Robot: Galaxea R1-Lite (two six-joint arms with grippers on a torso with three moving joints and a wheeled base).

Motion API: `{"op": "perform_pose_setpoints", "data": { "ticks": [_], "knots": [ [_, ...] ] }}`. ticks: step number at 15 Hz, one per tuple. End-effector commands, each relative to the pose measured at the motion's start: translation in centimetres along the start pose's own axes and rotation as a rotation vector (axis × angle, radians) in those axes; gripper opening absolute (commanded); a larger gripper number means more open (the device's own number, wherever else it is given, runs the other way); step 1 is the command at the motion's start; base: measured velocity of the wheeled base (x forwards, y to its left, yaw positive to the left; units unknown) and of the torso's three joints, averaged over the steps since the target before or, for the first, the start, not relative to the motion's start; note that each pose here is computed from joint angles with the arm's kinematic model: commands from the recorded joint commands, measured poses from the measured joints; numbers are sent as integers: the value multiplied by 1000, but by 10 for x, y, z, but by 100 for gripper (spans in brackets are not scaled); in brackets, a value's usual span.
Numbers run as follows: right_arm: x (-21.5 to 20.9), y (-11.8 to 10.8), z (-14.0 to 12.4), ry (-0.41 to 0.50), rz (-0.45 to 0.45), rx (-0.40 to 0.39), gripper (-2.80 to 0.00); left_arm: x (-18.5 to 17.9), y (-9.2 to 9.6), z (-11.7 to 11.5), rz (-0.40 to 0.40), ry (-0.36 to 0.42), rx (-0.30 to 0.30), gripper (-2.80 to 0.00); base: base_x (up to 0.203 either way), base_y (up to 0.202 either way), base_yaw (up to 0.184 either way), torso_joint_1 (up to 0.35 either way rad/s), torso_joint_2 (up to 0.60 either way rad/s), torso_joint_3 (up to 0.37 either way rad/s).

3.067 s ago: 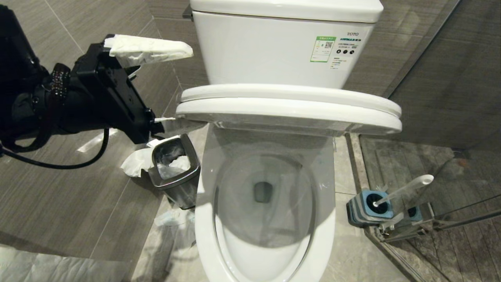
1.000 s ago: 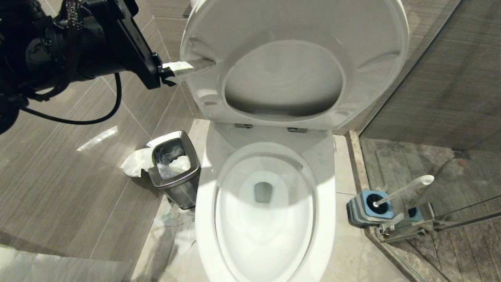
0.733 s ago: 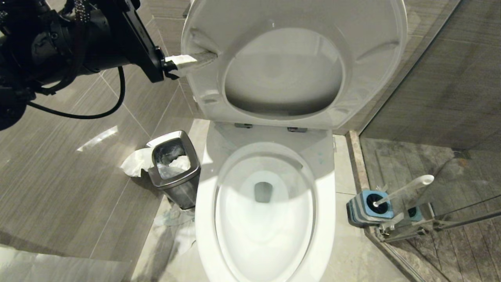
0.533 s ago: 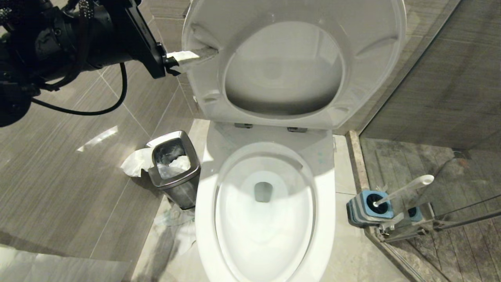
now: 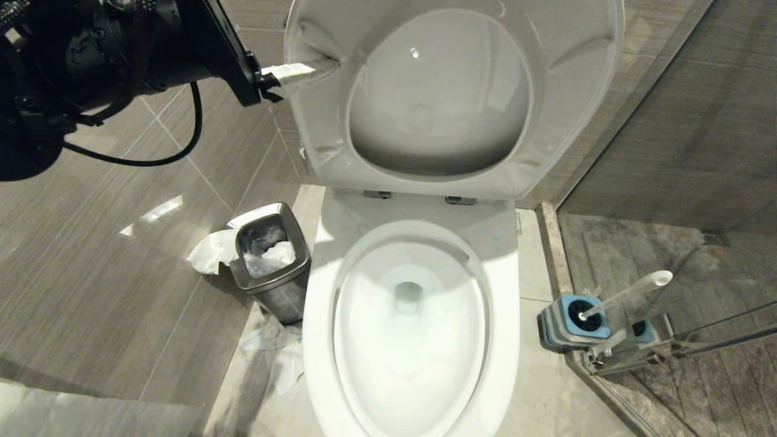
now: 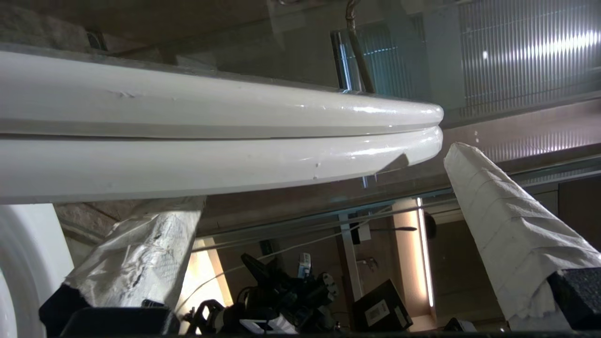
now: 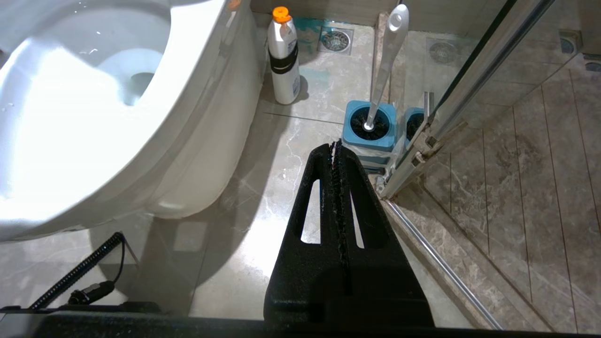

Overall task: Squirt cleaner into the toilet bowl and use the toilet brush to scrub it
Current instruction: Use the left hand to lift the toilet lid slightly

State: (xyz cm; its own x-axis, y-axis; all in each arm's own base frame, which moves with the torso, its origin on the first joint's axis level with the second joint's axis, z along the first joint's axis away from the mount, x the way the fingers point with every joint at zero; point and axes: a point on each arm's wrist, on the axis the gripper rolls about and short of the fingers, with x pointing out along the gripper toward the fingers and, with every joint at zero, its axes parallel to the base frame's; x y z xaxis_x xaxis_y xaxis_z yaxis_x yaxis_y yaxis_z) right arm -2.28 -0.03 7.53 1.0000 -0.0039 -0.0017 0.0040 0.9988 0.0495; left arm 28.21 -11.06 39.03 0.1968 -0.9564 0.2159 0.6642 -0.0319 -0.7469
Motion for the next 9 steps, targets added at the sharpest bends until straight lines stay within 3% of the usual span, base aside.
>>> {"op": "perform_pose_setpoints", "data": {
  "ticks": [1,9],
  "knots": [
    [0,0,0,1,0,1,-280,4,5,6,0,-15,2,0,0,0,0,0,0,0],
    [0,0,0,1,0,1,-280,15,12,25,6,-119,59,0,0,0,0,0,0,0]
  ]
}}
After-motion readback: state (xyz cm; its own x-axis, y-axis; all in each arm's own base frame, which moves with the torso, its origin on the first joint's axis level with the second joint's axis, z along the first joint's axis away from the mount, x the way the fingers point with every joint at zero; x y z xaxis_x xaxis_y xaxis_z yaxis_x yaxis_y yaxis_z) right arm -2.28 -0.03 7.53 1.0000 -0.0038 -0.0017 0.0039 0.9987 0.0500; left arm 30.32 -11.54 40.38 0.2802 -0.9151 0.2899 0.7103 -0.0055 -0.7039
